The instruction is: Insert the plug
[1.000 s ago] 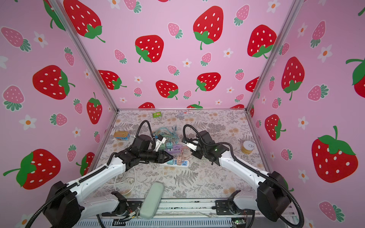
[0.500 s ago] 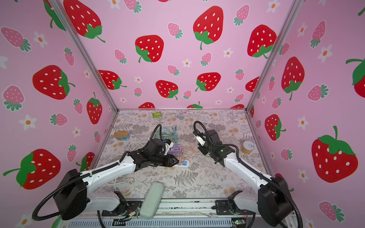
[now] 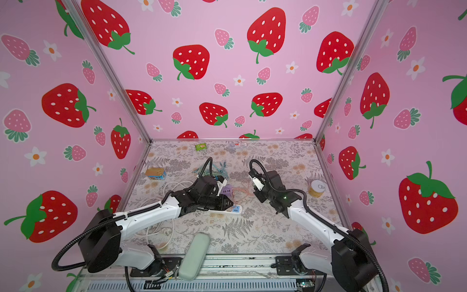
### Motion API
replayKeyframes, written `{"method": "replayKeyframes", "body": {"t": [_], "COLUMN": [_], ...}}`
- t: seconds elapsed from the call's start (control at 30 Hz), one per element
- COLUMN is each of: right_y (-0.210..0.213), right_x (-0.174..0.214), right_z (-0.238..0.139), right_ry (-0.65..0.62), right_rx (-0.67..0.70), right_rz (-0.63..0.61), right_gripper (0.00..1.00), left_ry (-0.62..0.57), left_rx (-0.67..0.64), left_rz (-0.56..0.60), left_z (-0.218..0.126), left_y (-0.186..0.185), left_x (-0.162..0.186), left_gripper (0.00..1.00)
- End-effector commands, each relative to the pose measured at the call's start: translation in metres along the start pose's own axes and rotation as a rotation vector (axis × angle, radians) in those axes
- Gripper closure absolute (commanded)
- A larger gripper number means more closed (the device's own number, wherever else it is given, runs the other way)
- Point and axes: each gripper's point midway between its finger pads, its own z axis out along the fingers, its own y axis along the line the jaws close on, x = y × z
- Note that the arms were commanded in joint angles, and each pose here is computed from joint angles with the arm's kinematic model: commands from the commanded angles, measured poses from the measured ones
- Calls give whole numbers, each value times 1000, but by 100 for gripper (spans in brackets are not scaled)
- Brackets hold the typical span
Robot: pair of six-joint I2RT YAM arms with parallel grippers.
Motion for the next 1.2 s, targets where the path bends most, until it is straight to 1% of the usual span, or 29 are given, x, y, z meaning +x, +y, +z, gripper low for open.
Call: {"method": "replayKeyframes", "body": {"t": [0.0, 0.07, 0.2, 0.3, 0.53, 0.7, 0.8, 0.93, 1.0, 1.1, 1.17], "right_y": [4, 6, 16, 26, 43, 45, 42, 42, 42, 41, 39], "right_x": [-6, -6, -6, -3, 6, 17, 19, 15, 15, 17, 18], "right_z": [-5, -4, -3, -2, 1, 6, 5, 1, -1, -4, -5], "right_ry": [-43, -43, -39, -27, 7, 63, 77, 67, 63, 65, 70], "right_rx": [-18, -31, -78, -127, -194, -199, -183, -183, -181, -172, -161], "right_rz": [14, 7, -6, -6, 38, 51, 65, 81, 84, 87, 91], "right_gripper": [85, 85, 85, 85, 85, 85, 85, 85, 85, 85, 85], "left_ry": [-21, -28, -54, -87, -142, -151, -162, -187, -181, -147, -97], "left_rx": [76, 102, 116, 117, 125, 123, 136, 151, 175, 203, 182], "left_rz": [-27, -41, -53, -78, -128, -148, -141, -124, -98, -22, 85], "left_z": [-1, -2, -8, -12, -17, -18, -25, -38, -45, -56, -68], "left_y": [-23, -28, -33, -32, -27, -21, -22, -26, -33, -47, -54], "left_x": [-13, -16, -21, -25, -33, -32, -32, -37, -38, -35, -29], "left_gripper": [81, 83, 83, 85, 85, 85, 79, 63, 59, 54, 53]}}
